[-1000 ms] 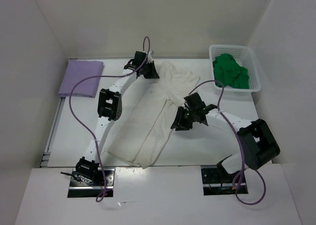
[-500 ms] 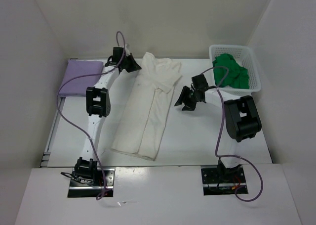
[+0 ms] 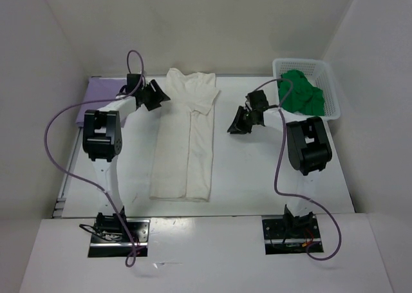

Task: Fold and stack the t-shirts
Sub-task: Rotate the tshirt 90 degrees

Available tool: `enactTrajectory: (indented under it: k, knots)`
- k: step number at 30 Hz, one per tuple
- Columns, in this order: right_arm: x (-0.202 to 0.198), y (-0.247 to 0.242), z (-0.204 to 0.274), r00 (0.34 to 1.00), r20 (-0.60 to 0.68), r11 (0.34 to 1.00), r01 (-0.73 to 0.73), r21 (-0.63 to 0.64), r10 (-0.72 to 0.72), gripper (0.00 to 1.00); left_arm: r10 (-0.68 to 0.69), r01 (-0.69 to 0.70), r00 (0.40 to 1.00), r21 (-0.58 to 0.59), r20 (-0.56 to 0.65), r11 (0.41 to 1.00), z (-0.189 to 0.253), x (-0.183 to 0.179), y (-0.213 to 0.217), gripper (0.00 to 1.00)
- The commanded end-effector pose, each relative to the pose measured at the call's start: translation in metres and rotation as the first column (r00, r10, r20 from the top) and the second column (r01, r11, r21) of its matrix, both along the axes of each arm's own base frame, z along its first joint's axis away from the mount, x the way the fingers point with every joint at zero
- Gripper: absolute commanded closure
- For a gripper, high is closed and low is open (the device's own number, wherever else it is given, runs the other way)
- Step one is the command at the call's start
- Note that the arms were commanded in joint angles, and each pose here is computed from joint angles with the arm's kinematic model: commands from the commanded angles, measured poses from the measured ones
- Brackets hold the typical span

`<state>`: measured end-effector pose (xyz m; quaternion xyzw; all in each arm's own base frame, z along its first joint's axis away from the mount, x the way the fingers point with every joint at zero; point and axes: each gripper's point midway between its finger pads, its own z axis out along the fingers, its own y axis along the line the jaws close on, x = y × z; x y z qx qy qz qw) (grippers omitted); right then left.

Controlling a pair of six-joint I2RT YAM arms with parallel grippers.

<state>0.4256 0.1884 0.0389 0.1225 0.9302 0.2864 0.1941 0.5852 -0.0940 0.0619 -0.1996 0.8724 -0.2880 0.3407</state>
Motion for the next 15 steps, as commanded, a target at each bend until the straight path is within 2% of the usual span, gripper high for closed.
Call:
enactTrajectory:
  k: [1, 2, 3, 4, 5, 6, 7, 8, 9, 11, 12, 13, 15]
  knots:
    - [-0.048, 0.028, 0.029, 0.993, 0.027, 0.992, -0.115, 0.042, 0.114, 0.78, 0.011, -0.014, 0.998, 0.043, 0.069, 0.999, 0.036, -0.037, 0.004, 0.32]
    - [-0.058, 0.034, 0.043, 0.990, 0.063, 0.990, -0.132, 0.054, 0.128, 0.78, 0.012, -0.015, 0.998, 0.058, 0.055, 0.998, 0.033, -0.051, 0.006, 0.32]
    - [-0.086, 0.046, 0.032, 0.988, 0.021, 0.987, -0.152, 0.048, 0.151, 0.79, 0.019, -0.022, 0.999, 0.064, 0.043, 0.998, 0.033, -0.063, 0.008, 0.36]
    - [-0.094, 0.054, 0.035, 0.986, 0.042, 0.985, -0.165, 0.055, 0.163, 0.79, 0.029, -0.034, 0.998, 0.072, 0.059, 0.997, 0.049, -0.078, 0.011, 0.45]
    - [-0.113, 0.058, 0.033, 0.984, 0.040, 0.983, -0.175, 0.054, 0.173, 0.78, 0.029, -0.028, 0.999, 0.076, -0.016, 0.997, 0.026, -0.107, 0.011, 0.49]
    - [-0.133, 0.076, 0.032, 0.979, 0.022, 0.976, -0.206, 0.073, 0.205, 0.75, 0.038, -0.034, 0.999, 0.084, -0.037, 0.996, 0.023, -0.121, 0.013, 0.53]
    - [-0.138, 0.081, 0.031, 0.978, 0.031, 0.975, -0.209, 0.069, 0.207, 0.69, 0.047, -0.044, 0.999, 0.092, -0.025, 0.995, 0.036, -0.135, 0.016, 0.57]
    - [-0.149, 0.081, 0.021, 0.979, 0.016, 0.978, -0.204, 0.052, 0.203, 0.54, 0.047, -0.042, 0.998, 0.093, -0.046, 0.995, 0.033, -0.149, 0.016, 0.62]
    - [-0.155, 0.083, 0.017, 0.979, 0.003, 0.977, -0.204, 0.057, 0.204, 0.51, 0.061, -0.049, 0.993, 0.110, -0.102, 0.993, 0.016, -0.172, 0.019, 0.64]
    - [-0.156, 0.082, 0.011, 0.984, 0.004, 0.982, -0.178, 0.069, 0.178, 0.46, 0.061, -0.048, 0.991, 0.111, -0.119, 0.993, 0.023, -0.198, 0.020, 0.68]
    - [-0.158, 0.085, 0.011, 0.984, -0.001, 0.981, -0.180, 0.073, 0.180, 0.46, 0.061, -0.049, 0.992, 0.110, -0.106, 0.993, 0.031, -0.208, 0.020, 0.72]
    - [-0.157, 0.084, 0.010, 0.985, 0.002, 0.982, -0.174, 0.066, 0.175, 0.46, 0.088, -0.073, 0.981, 0.089, -0.174, 0.993, 0.022, -0.227, 0.019, 0.74]
    - [-0.157, 0.085, 0.006, 0.981, -0.003, 0.979, -0.193, 0.060, 0.193, 0.46, 0.135, -0.117, 0.971, 0.099, -0.198, 0.988, 0.030, -0.245, 0.021, 0.74]
